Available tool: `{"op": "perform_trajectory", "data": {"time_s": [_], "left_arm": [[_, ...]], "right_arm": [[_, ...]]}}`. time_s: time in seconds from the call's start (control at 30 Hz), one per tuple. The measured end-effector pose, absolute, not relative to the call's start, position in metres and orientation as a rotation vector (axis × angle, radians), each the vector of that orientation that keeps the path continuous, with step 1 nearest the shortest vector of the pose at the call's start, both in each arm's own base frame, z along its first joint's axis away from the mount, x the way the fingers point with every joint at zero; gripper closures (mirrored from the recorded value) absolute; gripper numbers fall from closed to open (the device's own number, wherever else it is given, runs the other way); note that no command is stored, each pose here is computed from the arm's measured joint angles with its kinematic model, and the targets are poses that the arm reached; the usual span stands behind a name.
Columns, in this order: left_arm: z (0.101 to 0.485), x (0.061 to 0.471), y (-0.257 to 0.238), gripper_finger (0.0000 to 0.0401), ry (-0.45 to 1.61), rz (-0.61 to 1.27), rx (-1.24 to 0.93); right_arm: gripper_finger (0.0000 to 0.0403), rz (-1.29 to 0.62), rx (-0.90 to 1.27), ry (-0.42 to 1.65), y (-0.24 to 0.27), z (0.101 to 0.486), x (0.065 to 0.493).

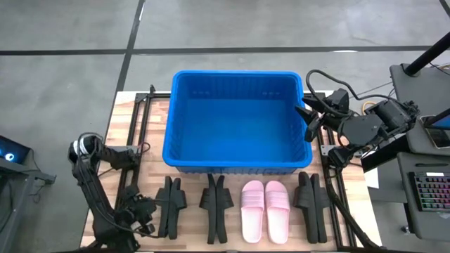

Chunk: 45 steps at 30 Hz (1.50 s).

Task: Pick and place slides into bin
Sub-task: Put the black slide into the blue bin

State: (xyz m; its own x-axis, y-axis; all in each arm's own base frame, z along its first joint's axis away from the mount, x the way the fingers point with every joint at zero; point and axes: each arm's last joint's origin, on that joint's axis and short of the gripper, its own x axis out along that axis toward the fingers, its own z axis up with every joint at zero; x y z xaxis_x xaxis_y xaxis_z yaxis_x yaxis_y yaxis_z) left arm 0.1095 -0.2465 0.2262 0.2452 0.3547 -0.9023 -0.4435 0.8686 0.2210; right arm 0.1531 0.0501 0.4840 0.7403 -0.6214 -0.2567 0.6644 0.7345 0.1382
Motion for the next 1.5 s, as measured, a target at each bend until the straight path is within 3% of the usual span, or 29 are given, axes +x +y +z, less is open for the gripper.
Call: {"op": "perform_trajectory", "data": {"time_s": [0.17, 0.97, 1.5], "left_arm": [[0.213, 0.108, -0.253, 0.0249, 1.288, 0.575, -0.068], [0.185, 0.108, -0.245, 0.0249, 1.110, 0.757, -0.103], [0.185, 0.112, -0.245, 0.0253, 0.966, 0.700, -0.083]], "right_arm": [[0.0230, -0.712, 0.226, 0.201, 0.050, 0.484, 0.154], [0.0229, -0.711, 0.228, 0.200, 0.051, 0.484, 0.154], [0.0229, -0.711, 0.229, 0.198, 0.051, 0.484, 0.154]]}}
